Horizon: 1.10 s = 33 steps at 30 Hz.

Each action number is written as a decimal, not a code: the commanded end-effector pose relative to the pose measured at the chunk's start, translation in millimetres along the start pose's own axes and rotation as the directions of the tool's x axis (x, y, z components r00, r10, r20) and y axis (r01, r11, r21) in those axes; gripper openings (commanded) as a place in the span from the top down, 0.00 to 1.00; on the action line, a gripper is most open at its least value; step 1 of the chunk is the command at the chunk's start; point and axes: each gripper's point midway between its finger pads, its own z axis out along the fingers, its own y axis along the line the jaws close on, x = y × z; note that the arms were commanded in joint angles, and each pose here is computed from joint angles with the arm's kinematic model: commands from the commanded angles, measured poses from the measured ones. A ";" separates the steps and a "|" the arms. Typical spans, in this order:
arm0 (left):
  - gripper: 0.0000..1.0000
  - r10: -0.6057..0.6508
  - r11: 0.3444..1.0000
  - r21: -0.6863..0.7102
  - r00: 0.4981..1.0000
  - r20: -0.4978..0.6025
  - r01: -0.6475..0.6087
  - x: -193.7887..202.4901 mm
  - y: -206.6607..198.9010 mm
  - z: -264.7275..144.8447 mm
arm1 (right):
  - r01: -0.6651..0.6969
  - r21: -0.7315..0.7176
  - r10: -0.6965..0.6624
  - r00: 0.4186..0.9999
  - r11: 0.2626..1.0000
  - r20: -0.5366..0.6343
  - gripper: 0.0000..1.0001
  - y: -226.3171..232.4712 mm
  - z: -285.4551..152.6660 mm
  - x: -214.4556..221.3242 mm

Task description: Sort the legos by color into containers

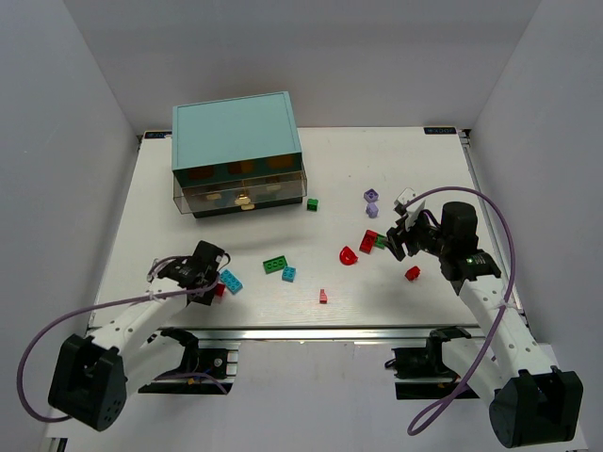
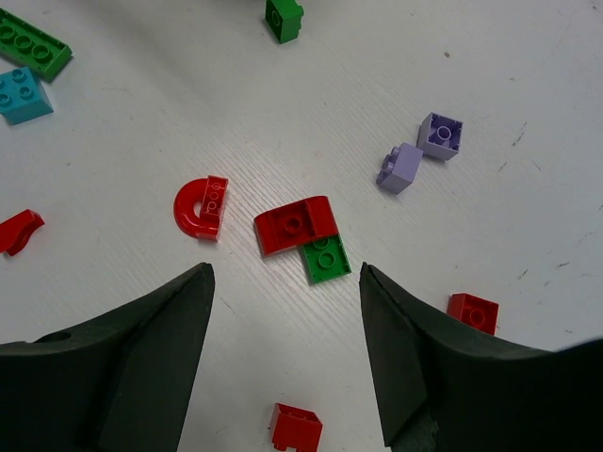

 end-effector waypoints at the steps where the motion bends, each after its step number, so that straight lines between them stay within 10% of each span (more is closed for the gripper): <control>1: 0.98 0.091 0.989 0.117 0.995 -0.042 -0.086 -1.5 -17.8 -23.2 | 0.045 0.023 -0.046 0.998 0.999 0.050 0.32 -6.5 -1.5 -16.8; 8: 1.00 0.365 0.818 0.502 0.928 -0.077 -0.280 7.9 -59.5 -95.6 | 0.038 0.023 -0.039 0.998 0.999 0.039 0.32 -7.4 0.2 -13.2; 15: 1.00 0.602 0.341 0.870 0.793 0.089 -0.357 25.2 -108.7 -198.9 | 0.029 0.034 -0.030 0.999 0.999 0.017 0.32 -11.2 3.5 -8.2; 22: 1.00 0.574 0.069 0.906 0.760 0.305 -0.417 -1.8 -175.2 -293.6 | 0.022 0.042 -0.022 1.000 0.999 -0.001 0.32 -13.4 6.1 -2.6; 33: 1.00 0.264 0.369 0.787 0.868 0.421 -0.494 -77.5 -254.7 -283.6 | 0.015 0.051 -0.014 1.000 0.999 -0.015 0.32 -16.1 7.9 2.8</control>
